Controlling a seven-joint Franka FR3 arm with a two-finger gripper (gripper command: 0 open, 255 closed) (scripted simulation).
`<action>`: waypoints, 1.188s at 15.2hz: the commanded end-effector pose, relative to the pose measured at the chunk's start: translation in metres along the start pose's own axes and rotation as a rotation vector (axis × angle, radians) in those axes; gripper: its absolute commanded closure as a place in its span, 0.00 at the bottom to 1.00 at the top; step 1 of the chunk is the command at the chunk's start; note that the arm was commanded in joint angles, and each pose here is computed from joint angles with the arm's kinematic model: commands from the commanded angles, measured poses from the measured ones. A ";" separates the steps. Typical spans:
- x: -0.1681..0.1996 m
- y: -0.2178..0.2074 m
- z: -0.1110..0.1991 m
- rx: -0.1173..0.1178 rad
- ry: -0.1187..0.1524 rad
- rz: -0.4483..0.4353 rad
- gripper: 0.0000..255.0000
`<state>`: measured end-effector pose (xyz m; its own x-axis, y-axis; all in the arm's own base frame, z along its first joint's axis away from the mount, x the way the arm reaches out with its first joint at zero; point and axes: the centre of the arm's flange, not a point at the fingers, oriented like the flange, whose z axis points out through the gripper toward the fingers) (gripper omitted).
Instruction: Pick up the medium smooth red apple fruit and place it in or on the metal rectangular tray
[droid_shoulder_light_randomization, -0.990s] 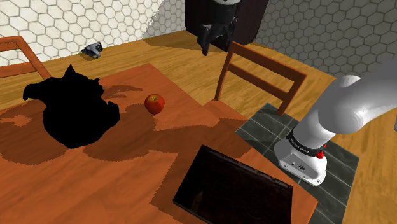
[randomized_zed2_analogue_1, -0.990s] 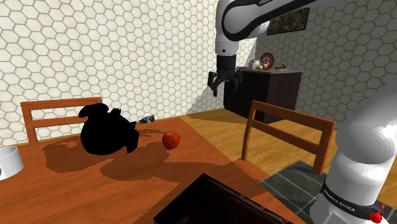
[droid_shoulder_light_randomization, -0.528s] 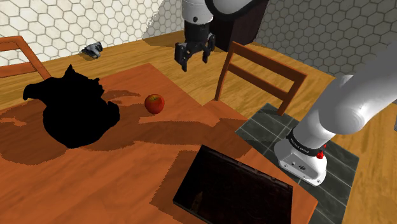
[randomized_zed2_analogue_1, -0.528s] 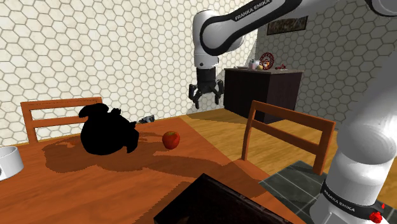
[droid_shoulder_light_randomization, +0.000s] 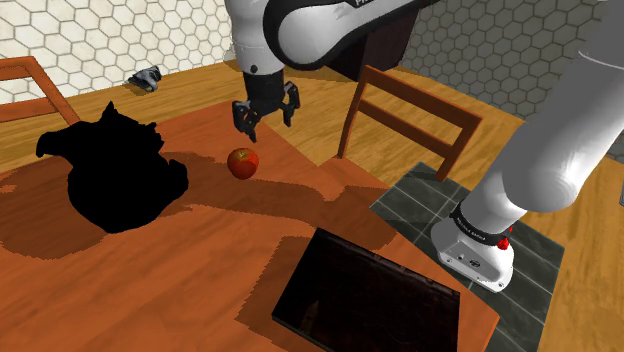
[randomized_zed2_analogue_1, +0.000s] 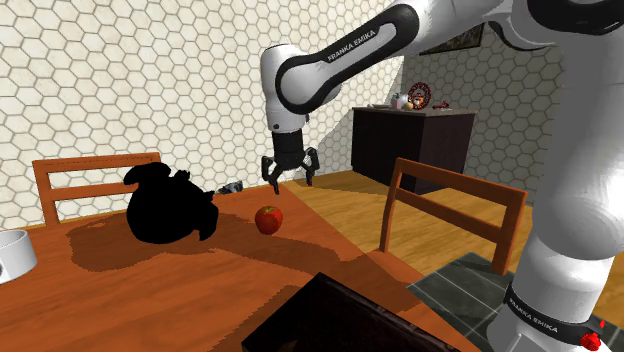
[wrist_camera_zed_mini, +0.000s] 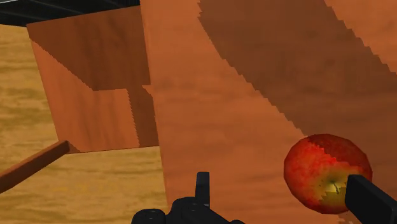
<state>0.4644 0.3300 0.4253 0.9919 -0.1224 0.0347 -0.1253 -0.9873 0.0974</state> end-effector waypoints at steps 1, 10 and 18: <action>0.005 -0.025 0.011 -0.001 -0.012 0.002 0.00; 0.012 -0.075 0.057 -0.004 -0.035 0.002 0.00; 0.012 -0.075 0.076 -0.004 -0.035 0.002 0.00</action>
<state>0.4873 0.3946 0.3428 0.9918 -0.1281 -0.0003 -0.1274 -0.9866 0.1016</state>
